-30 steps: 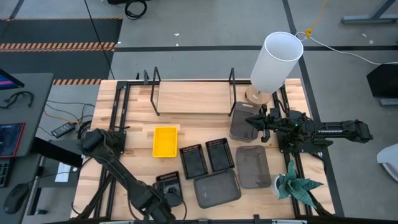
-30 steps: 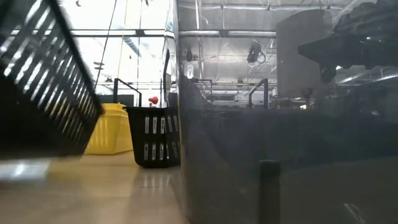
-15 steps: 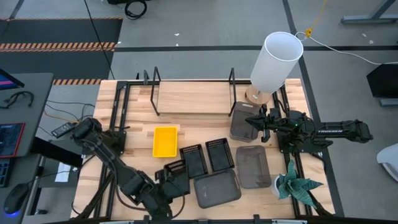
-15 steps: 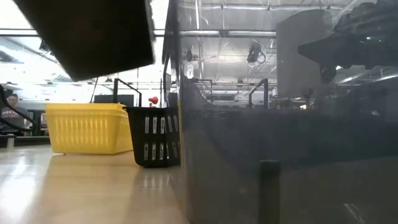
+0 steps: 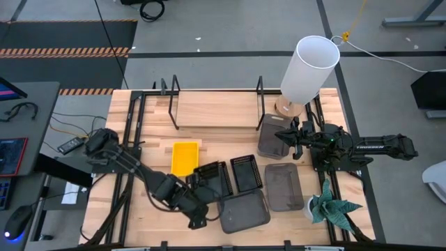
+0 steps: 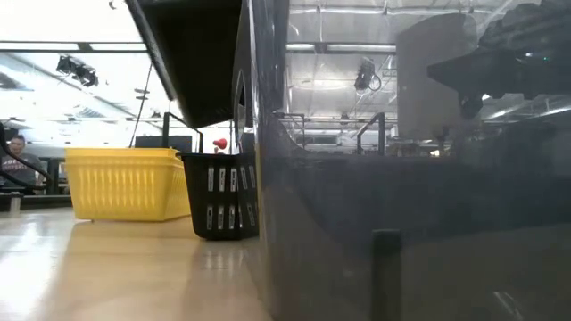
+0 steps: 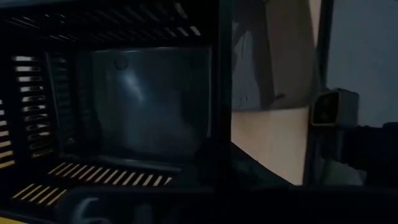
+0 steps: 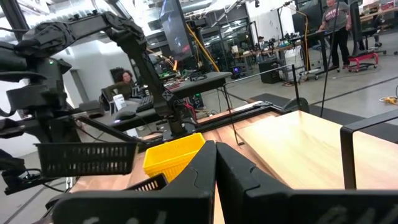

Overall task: Stack baskets on shelf by color
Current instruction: Stack the bottom left black bin on the middle black bin

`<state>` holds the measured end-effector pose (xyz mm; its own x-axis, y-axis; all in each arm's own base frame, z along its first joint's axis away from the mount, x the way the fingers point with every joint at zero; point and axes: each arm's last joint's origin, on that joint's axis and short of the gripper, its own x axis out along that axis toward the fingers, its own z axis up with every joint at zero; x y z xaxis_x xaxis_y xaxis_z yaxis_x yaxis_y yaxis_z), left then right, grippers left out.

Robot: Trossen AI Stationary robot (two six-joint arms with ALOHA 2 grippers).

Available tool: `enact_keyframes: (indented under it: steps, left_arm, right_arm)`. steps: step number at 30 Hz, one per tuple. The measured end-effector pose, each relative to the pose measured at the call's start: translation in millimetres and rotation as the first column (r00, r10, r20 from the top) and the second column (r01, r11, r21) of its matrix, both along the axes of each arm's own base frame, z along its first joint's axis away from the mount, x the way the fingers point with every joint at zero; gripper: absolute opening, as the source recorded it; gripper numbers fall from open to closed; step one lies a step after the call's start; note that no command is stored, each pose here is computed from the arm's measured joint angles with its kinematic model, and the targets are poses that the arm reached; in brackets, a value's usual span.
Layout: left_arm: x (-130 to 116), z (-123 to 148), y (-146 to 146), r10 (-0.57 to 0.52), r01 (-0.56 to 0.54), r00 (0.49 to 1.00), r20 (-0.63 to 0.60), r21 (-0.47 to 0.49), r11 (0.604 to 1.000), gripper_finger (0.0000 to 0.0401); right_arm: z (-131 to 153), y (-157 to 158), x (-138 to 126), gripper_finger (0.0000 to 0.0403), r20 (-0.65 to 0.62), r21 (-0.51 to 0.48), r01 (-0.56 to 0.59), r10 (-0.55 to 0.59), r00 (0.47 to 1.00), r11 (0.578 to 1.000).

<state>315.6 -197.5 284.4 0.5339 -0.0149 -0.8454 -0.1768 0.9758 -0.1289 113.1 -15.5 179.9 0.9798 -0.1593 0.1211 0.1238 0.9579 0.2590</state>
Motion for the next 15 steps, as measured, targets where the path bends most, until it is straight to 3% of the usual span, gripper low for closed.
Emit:
enact_keyframes:
  steps: [6, 15]
  left_arm:
    - [10.5, -3.4, 13.7, 0.017, -0.016, 1.0, -0.007, 0.02, 1.0, 0.0006]
    - [31.5, -32.2, 20.6, -0.023, 0.023, 0.994, -0.103, -0.009, 1.0, 0.0006]
  right_arm:
    - [0.0, 0.0, 0.0, 0.0014, 0.0, 0.0, 0.0, 0.0, 1.0, 1.0]
    - [0.4, 0.0, -0.1, 0.0014, 0.004, 0.0, 0.0, 0.0, 1.0, 1.0]
